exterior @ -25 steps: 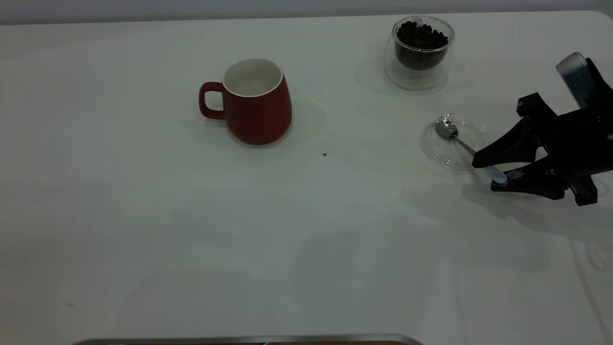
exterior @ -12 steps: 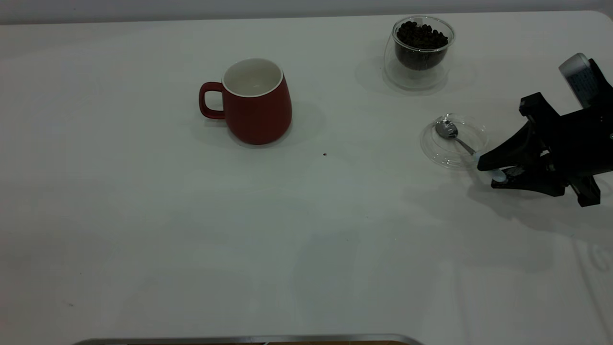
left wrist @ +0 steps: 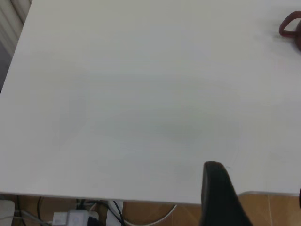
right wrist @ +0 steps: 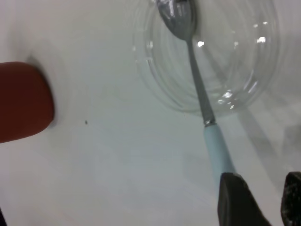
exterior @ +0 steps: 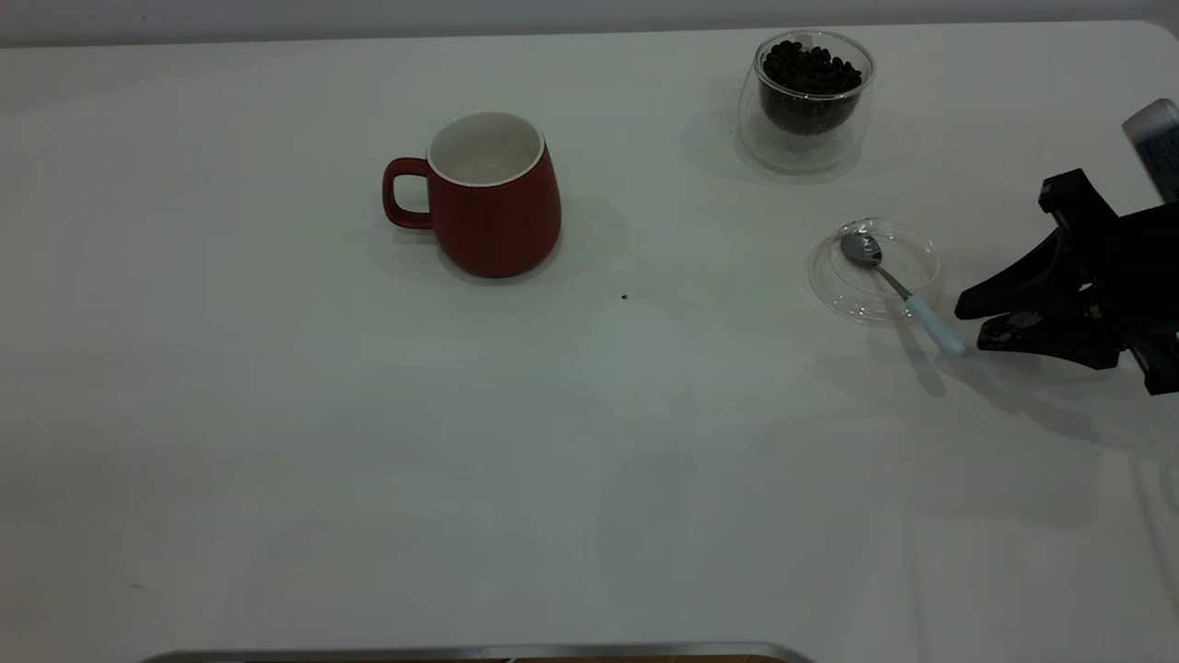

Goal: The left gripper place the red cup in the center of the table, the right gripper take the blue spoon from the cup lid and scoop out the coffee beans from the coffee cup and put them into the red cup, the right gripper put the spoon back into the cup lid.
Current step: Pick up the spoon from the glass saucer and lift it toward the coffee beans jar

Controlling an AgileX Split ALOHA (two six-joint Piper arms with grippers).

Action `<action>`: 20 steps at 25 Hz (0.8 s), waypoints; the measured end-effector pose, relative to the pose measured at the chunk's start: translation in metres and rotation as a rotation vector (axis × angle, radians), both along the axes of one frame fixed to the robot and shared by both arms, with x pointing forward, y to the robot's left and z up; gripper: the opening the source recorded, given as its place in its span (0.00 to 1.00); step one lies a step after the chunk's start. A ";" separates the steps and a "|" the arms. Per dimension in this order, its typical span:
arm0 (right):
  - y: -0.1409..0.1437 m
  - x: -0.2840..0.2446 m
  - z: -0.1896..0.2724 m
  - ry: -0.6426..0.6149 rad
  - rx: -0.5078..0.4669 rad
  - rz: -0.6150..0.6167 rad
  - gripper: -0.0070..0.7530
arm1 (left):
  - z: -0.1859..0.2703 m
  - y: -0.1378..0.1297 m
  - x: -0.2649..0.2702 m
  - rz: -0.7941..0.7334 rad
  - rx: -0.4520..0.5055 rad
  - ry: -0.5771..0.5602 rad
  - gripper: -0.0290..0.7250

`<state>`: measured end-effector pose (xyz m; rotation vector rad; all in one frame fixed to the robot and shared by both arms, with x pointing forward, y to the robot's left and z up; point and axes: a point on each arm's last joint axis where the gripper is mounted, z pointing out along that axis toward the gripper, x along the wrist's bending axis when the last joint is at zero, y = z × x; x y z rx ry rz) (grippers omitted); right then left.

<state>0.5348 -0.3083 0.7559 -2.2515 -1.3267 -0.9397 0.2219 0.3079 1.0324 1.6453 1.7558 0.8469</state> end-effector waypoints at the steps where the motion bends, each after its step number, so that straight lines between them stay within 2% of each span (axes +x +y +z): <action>1: 0.000 0.000 0.000 0.000 0.004 -0.001 0.37 | 0.000 0.000 0.000 0.000 0.000 0.000 0.66; 5: 0.002 0.000 0.001 0.003 0.029 -0.006 0.42 | 0.000 0.000 0.000 0.000 0.000 0.000 0.66; 12: 0.008 -0.003 0.003 0.036 0.082 0.005 0.66 | 0.000 0.000 0.000 0.000 0.000 0.000 0.66; 20: 0.023 -0.006 0.003 0.053 0.086 0.020 0.68 | 0.000 0.000 0.000 -0.001 0.001 0.000 0.66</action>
